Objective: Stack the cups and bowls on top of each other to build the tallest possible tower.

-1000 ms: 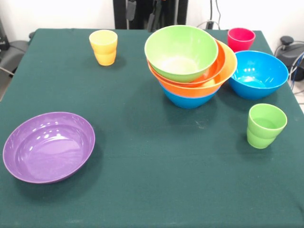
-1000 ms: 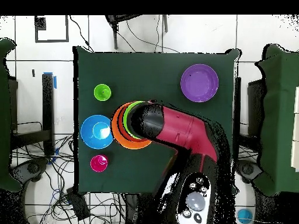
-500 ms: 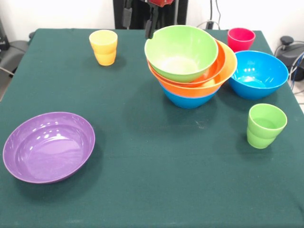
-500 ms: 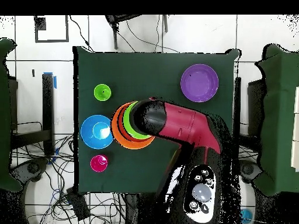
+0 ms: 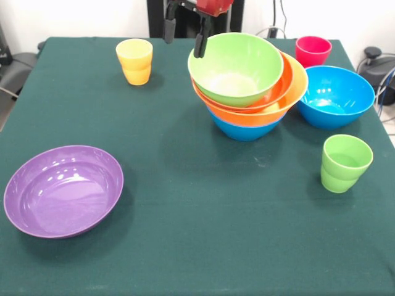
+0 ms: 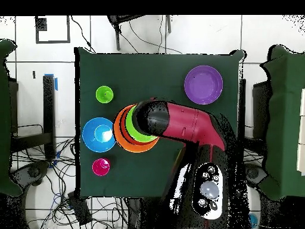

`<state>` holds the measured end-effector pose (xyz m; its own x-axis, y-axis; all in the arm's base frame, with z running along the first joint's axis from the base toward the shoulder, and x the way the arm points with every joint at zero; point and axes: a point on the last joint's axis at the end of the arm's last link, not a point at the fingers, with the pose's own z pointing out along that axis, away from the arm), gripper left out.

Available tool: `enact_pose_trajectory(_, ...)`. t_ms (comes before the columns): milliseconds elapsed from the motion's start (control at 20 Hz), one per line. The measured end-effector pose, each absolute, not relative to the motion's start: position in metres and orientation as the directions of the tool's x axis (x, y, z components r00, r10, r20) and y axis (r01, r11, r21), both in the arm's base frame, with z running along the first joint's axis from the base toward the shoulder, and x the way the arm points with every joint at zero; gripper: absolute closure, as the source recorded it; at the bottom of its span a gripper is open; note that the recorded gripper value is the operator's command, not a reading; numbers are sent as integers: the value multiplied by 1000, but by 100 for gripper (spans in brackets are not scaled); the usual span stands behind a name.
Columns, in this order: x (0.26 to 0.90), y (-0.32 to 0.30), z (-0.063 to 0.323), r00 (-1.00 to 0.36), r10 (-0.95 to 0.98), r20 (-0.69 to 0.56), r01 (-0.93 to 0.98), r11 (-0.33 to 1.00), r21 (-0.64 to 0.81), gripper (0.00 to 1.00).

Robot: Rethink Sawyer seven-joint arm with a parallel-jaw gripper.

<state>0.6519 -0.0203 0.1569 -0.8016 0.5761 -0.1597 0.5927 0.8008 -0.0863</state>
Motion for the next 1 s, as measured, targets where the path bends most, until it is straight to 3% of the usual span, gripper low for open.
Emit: enact_pose_trajectory(1000,687,-36,172,-786,595,-167,604,797,-3,0)
